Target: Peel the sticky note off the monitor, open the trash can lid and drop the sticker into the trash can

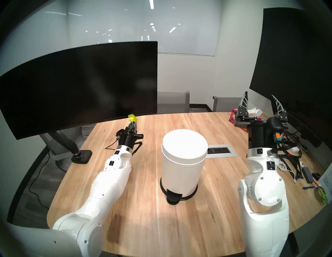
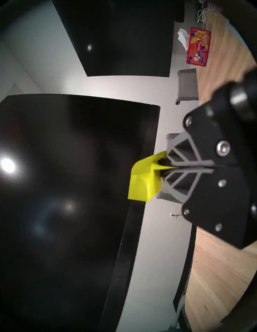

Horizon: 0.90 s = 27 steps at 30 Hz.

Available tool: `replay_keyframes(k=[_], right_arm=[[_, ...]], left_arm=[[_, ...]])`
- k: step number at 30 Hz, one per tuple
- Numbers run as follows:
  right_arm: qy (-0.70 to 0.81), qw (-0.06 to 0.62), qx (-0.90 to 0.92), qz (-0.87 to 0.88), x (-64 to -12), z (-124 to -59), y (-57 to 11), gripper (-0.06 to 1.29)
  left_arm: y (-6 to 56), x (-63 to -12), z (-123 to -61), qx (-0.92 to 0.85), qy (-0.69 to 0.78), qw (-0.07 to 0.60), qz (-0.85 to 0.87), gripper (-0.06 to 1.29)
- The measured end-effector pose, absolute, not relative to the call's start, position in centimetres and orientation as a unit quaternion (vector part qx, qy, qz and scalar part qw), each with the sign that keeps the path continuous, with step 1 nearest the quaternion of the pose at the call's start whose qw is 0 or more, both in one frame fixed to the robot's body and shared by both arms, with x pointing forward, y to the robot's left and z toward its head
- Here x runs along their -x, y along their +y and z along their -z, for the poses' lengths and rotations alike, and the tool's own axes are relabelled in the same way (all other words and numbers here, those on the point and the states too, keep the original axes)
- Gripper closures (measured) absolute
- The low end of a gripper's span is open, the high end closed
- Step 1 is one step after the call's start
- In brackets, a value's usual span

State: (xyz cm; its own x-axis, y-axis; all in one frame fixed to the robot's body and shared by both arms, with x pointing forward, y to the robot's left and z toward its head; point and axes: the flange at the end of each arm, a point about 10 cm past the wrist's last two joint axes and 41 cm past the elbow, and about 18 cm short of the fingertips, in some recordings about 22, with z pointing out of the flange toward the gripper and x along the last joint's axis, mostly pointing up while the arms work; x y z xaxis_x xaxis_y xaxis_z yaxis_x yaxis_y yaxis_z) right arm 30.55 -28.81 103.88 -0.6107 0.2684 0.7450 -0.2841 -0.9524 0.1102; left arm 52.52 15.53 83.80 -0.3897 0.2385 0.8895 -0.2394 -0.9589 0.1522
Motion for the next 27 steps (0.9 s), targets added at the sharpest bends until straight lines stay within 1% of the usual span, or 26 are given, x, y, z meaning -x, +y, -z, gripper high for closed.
replay_keyframes(k=[8, 20, 27], right_arm=[[-0.010, 0.154, -0.414, -0.897, -30.6, -103.9, -28.8, 0.02], [-0.010, 0.154, -0.414, -0.897, -30.6, -103.8, -28.8, 0.02], [-0.010, 0.155, -0.415, -0.896, -30.6, -103.7, -28.9, 0.02]], left_arm=[[16.2, -50.5, -84.1, -0.504, 0.000, 0.144, -0.852, 1.25], [16.3, -45.8, -82.9, -0.478, -0.009, 0.151, -0.865, 1.25], [16.3, -43.6, -84.1, -0.435, -0.017, 0.150, -0.888, 1.25]])
